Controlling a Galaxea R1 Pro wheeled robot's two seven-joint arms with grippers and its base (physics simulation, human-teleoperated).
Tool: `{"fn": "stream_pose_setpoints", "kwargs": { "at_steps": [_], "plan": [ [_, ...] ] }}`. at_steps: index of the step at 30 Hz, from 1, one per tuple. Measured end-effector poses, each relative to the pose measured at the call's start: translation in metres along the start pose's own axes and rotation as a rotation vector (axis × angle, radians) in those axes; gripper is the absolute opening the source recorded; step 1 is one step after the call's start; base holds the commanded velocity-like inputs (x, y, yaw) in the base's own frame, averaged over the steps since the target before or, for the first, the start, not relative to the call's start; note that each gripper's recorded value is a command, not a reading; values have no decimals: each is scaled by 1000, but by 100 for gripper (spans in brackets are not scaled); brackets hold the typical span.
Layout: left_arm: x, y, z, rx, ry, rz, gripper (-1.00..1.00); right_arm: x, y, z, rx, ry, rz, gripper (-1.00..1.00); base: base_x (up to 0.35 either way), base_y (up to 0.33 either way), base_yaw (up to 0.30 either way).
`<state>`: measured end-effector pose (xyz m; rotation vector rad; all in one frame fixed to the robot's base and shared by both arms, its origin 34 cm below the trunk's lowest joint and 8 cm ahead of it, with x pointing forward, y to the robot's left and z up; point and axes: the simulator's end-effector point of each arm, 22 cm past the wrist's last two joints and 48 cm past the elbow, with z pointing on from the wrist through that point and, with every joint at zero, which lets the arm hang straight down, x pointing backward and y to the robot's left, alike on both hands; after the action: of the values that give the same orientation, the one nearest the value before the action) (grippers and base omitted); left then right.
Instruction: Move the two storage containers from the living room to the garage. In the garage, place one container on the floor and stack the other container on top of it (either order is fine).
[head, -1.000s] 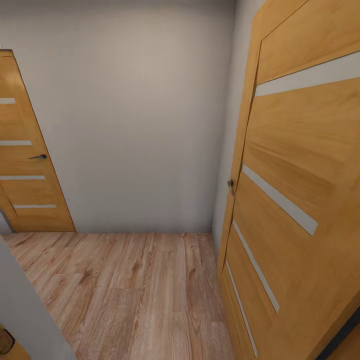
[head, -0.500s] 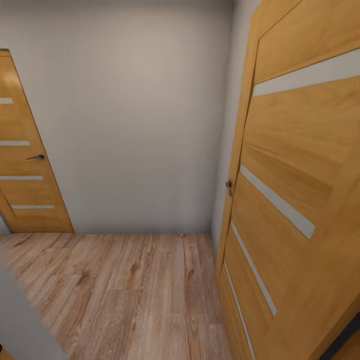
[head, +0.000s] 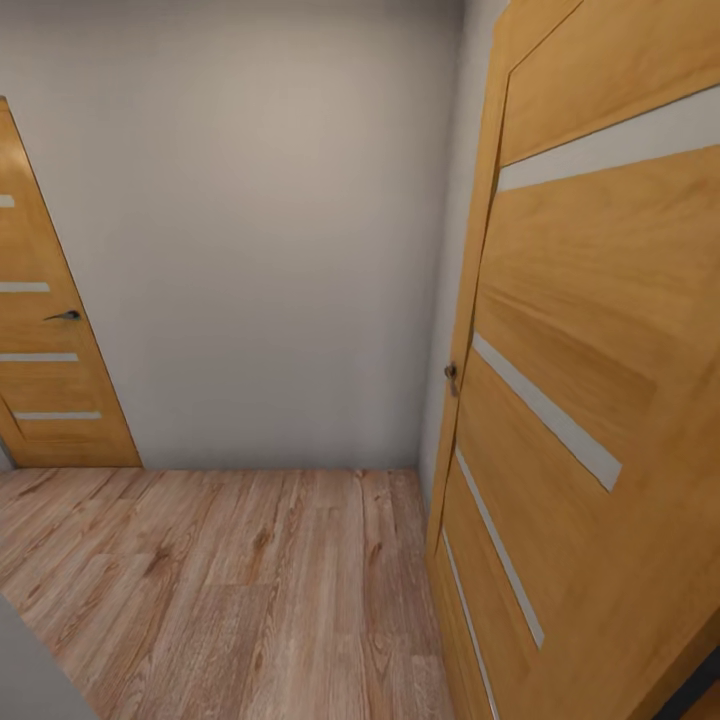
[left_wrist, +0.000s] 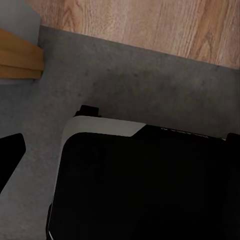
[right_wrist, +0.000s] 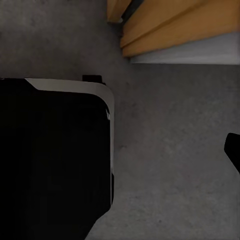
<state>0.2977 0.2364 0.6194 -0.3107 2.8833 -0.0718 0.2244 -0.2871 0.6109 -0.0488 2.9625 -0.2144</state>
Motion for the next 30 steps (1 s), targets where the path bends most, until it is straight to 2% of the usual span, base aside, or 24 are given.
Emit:
{"fn": "stream_pose_setpoints", "kwargs": {
  "at_steps": [17, 30],
  "plan": [
    [0, 0, 0, 1, 0, 1, 100, 0, 2, 0, -3, 1, -2, 100, 0, 0, 0],
    [0, 0, 0, 1, 0, 1, 100, 0, 0, 0, 1, 0, 0, 100, 0, 0, 136]
  ]
}}
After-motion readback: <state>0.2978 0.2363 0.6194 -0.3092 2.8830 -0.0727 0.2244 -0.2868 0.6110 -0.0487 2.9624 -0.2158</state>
